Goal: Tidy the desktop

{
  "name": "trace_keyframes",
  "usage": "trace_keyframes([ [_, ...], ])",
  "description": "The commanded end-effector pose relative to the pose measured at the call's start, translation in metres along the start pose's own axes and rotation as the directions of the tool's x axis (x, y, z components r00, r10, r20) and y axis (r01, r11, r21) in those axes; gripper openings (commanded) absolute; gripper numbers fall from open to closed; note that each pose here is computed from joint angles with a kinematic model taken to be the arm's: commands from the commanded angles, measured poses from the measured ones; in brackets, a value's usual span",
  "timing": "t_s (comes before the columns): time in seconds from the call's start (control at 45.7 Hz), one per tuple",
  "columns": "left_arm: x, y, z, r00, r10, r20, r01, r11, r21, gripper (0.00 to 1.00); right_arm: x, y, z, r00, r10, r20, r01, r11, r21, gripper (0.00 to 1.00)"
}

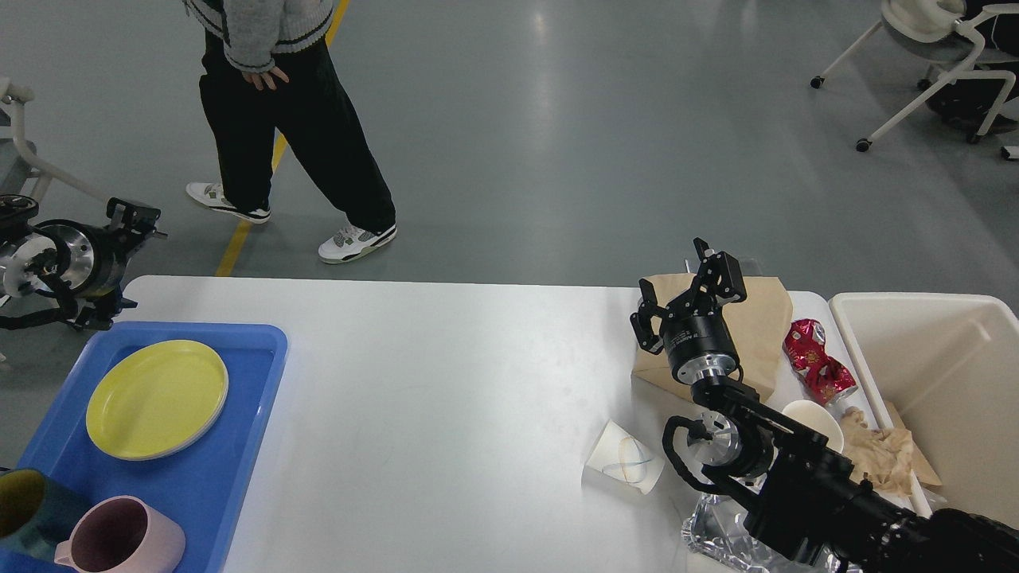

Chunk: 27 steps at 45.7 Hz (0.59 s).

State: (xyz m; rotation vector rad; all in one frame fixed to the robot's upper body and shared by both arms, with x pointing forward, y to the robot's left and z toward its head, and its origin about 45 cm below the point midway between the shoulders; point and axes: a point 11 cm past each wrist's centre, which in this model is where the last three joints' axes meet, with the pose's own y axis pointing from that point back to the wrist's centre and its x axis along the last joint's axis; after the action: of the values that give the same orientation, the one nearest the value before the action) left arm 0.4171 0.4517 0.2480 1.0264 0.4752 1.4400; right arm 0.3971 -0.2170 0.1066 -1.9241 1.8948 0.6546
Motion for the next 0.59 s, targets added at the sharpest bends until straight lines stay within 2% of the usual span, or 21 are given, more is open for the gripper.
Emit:
trace_keyframes([
  [0.0,0.014,0.007,0.006,0.998,0.013,-0.055,-0.015,0.999,-0.042,0.97,0.0,0.0,0.0,1.0,0.001,0.0,-0.001,1.0,0.0,1.0],
  [0.044,0.017,0.009,0.01,0.996,0.009,-0.091,-0.016,0.997,-0.071,0.97,0.0,0.0,0.0,1.0,0.001,0.0,-0.001,1.0,0.0,1.0],
  [0.197,0.006,0.009,0.023,0.948,-0.132,-0.29,0.073,0.976,-0.207,0.97,0.0,0.0,0.0,1.0,0.001,-0.001,-0.001,1.0,0.001,1.0],
  [0.415,-0.033,-0.004,0.056,0.733,-0.408,-0.544,0.18,0.888,-0.424,0.97,0.001,0.0,0.0,1.0,0.002,-0.001,-0.002,1.0,0.0,1.0],
  [0.569,-0.044,-0.015,0.056,0.657,-0.453,-0.602,0.188,0.872,-0.452,0.97,0.0,0.0,0.0,1.0,0.001,-0.001,-0.001,1.0,0.001,1.0],
])
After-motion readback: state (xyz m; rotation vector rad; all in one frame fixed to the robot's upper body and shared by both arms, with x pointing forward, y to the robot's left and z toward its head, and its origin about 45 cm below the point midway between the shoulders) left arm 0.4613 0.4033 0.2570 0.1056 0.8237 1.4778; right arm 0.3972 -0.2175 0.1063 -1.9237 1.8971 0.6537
